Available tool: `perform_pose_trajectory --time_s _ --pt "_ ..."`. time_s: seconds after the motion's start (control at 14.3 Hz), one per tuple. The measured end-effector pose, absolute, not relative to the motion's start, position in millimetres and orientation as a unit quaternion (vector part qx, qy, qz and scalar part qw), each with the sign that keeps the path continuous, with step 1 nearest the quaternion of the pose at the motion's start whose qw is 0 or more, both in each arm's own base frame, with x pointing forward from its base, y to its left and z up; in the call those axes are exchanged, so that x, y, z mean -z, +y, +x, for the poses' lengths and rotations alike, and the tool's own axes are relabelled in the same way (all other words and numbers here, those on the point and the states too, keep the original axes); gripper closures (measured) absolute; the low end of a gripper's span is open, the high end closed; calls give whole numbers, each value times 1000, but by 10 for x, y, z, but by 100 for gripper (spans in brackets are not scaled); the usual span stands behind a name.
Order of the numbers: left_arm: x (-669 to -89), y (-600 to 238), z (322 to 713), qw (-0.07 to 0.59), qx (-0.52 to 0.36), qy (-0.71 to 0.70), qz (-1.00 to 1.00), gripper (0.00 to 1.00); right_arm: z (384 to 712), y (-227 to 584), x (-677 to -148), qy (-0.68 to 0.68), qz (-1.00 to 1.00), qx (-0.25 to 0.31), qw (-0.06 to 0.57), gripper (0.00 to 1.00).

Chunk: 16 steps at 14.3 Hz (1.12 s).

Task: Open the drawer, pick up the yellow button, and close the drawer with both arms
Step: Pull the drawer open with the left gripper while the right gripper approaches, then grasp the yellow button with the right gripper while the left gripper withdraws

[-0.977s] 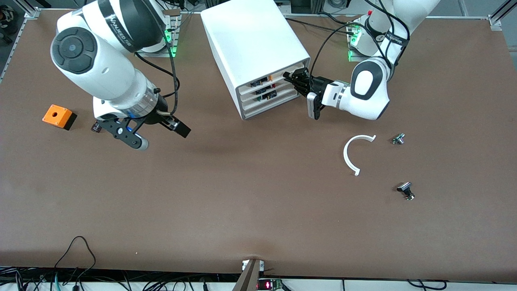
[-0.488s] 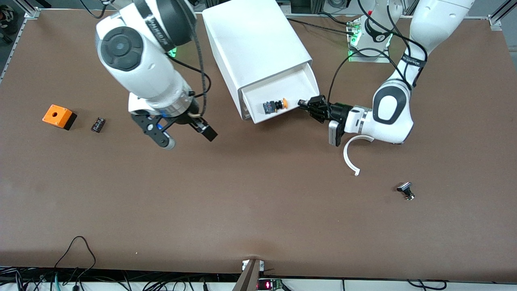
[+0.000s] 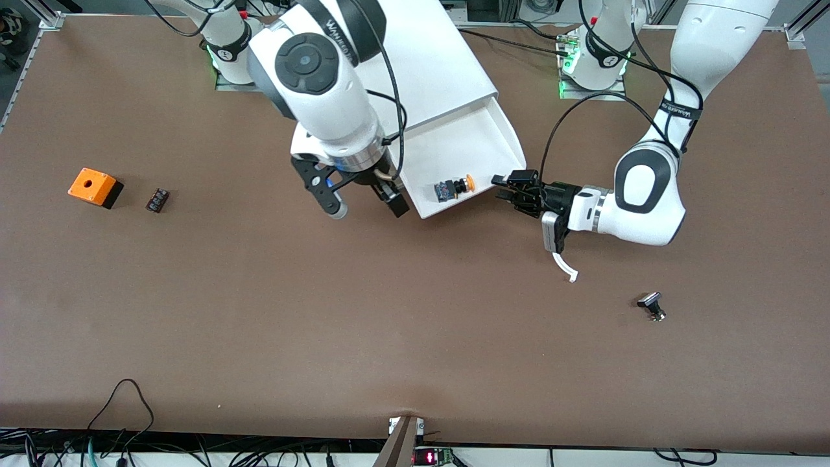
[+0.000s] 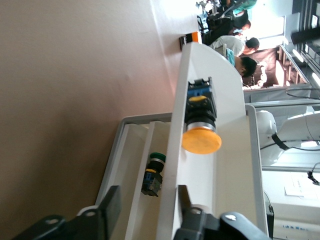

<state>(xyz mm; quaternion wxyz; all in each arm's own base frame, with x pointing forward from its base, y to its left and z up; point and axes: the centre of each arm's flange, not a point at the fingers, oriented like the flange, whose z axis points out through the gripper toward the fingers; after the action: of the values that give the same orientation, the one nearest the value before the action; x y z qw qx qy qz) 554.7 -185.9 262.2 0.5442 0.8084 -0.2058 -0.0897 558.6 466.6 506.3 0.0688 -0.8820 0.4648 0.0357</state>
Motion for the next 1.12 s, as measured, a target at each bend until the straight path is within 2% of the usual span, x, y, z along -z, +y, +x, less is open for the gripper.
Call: perform_pose_trajectory --time_s 0.28,0.35,0.77,1.12 --pt "-3001 -1781 5785 479 127 -190 848 3 5421 5053 -5041 505 -857 -34 99 0" --pt "-3134 -1763 5850 455 137 -188 860 0 5379 5152 -4993 512 -852 -34 105 0" --pt "-3588 -1576 6118 302 162 -144 928 0 5205 5580 -4358 518 -849 -47 88 0" --pt "-4151 -1541 6184 165 158 -50 972 0 5125 5703 -4060 512 -854 -53 69 1"
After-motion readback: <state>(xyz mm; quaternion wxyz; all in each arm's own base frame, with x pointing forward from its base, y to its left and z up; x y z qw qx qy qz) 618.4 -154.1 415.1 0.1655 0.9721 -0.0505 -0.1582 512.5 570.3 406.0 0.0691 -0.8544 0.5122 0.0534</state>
